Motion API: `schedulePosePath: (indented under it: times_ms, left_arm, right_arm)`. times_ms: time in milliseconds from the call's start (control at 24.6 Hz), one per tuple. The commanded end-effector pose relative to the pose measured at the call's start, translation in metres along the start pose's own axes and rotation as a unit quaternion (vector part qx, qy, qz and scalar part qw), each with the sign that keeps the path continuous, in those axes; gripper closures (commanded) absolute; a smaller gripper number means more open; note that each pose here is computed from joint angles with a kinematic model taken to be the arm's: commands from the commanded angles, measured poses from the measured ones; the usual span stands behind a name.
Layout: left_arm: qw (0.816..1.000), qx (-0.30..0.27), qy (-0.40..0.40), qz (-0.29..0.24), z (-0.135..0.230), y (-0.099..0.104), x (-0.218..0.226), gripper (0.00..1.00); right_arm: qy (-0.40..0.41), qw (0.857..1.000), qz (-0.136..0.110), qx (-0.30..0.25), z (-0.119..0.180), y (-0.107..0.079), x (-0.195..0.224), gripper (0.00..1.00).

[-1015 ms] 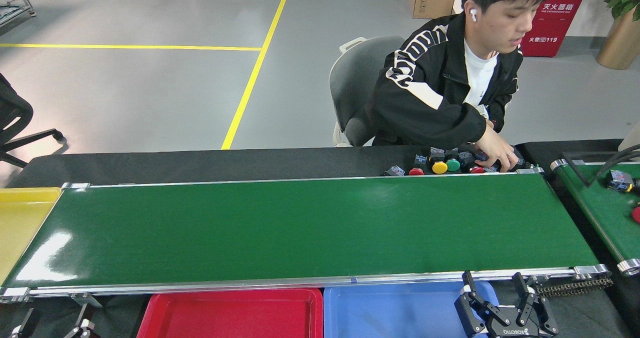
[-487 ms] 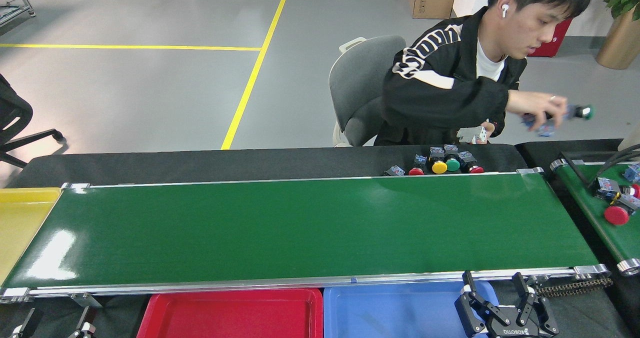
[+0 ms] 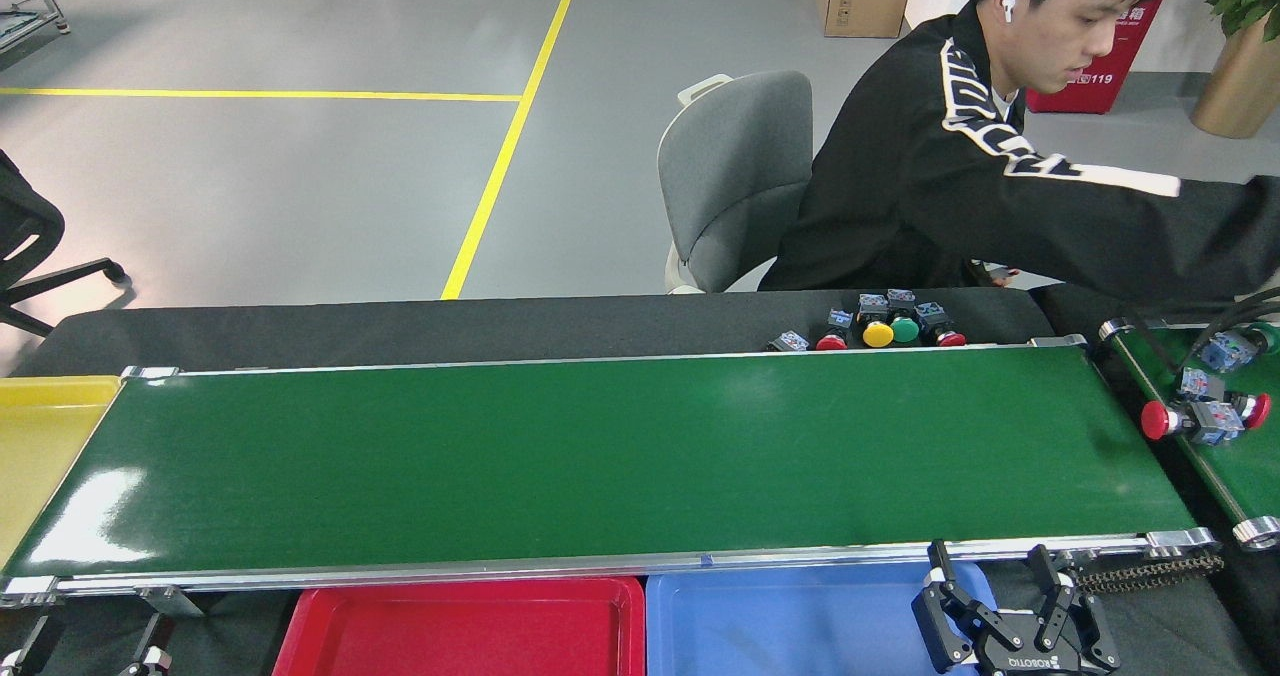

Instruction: Pick switch part from conveyor to tray

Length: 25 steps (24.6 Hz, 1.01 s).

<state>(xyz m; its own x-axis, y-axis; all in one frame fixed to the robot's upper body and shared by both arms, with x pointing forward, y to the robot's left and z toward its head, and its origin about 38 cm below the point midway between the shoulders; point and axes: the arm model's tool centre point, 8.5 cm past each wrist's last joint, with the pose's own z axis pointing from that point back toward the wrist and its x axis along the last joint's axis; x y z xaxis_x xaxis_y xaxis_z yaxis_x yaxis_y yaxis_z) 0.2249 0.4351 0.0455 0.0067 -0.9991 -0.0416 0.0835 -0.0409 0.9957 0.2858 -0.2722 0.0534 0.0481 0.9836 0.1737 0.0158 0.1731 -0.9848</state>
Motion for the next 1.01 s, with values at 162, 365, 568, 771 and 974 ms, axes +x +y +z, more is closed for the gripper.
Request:
schedulePosePath:
  times_ms: [162, 365, 568, 771, 974]
  left_arm:
    - [0.999, -0.035, 0.003, -0.027, -0.001, -0.005, -0.002, 0.00]
    - [0.999, -0.023, -0.001, -0.031, -0.003, 0.001, 0.000, 0.00]
    - [0.999, -0.028, -0.013, -0.031, -0.003, 0.002, 0.001, 0.00]
    - [0.998, -0.051, -0.014, 0.017, -0.005, -0.002, 0.000, 0.00]
    - [0.999, -0.044, -0.014, 0.016, -0.005, 0.003, 0.000, 0.00]
  right_arm:
    - [0.044, 0.999, 0.009, -0.010, -0.025, -0.009, -0.016, 0.00]
    - [0.074, 0.997, 0.016, 0.018, -0.046, -0.003, -0.031, 0.00]
    - [0.101, 0.994, 0.017, 0.021, -0.060, -0.005, -0.053, 0.00]
    - [0.117, 0.992, 0.014, 0.040, -0.076, -0.001, -0.068, 0.00]
    - [0.129, 0.991, 0.007, 0.045, -0.098, 0.001, -0.072, 0.00]
